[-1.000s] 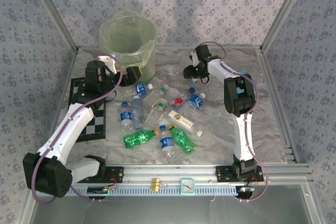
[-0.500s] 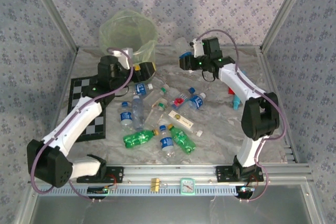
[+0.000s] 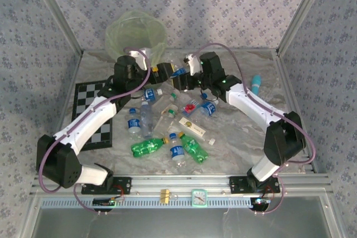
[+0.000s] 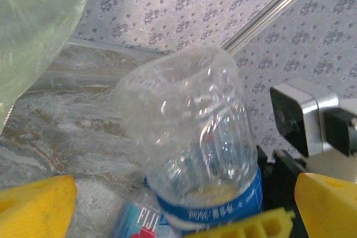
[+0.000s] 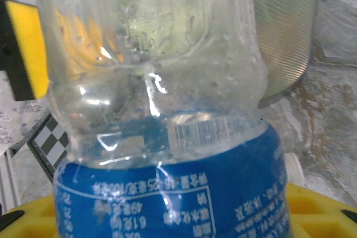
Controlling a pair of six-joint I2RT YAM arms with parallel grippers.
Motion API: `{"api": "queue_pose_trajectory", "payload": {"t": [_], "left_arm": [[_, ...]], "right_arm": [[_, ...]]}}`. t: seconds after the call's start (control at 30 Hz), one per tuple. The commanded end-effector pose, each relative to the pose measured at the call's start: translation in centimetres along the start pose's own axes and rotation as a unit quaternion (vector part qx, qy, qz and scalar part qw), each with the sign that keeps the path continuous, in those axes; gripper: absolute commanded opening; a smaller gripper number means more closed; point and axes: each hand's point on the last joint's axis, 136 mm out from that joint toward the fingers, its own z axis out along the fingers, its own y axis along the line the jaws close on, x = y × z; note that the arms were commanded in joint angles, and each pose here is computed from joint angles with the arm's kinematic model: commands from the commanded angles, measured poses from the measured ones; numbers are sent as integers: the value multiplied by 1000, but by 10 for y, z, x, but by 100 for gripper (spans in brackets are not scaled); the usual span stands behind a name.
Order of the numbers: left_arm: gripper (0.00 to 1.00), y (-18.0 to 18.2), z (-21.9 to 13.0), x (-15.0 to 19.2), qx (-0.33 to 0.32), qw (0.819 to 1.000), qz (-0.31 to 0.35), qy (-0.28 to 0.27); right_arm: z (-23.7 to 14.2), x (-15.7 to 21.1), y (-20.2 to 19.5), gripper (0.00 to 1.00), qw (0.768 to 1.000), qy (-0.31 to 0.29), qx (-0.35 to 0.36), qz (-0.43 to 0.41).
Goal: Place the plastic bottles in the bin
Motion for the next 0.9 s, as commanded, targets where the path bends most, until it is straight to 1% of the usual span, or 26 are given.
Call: {"api": "queue_pose_trajectory", "payload": {"t": [0.0, 0.23, 0.37, 0.47, 0.57, 0.7, 0.87], "left_arm": [[100, -20, -1, -21, 28, 999, 5, -34], [100, -10, -1, -20, 6, 999, 2, -45], [100, -3, -1, -19, -8, 999, 0, -49], [97, -1, -1, -17, -10, 999, 0, -46], [90, -1, -1, -16, -8, 999, 4, -45], [70, -2, -2, -16, -8, 999, 9, -45], [56, -3, -4, -17, -6, 999, 11, -48]], "right_arm": [[-7, -11, 30, 53, 999, -28, -39, -18], [-5, -10, 59, 53, 995, -32, -78, -44], [-4, -9, 66, 53, 994, -32, -91, -48], [-3, -7, 69, 53, 994, -29, -95, -48], [-3, -6, 69, 53, 994, -28, -95, -48], [-2, -8, 70, 53, 994, -31, -95, -50], [-1, -8, 71, 57, 994, -31, -95, -49]]}}
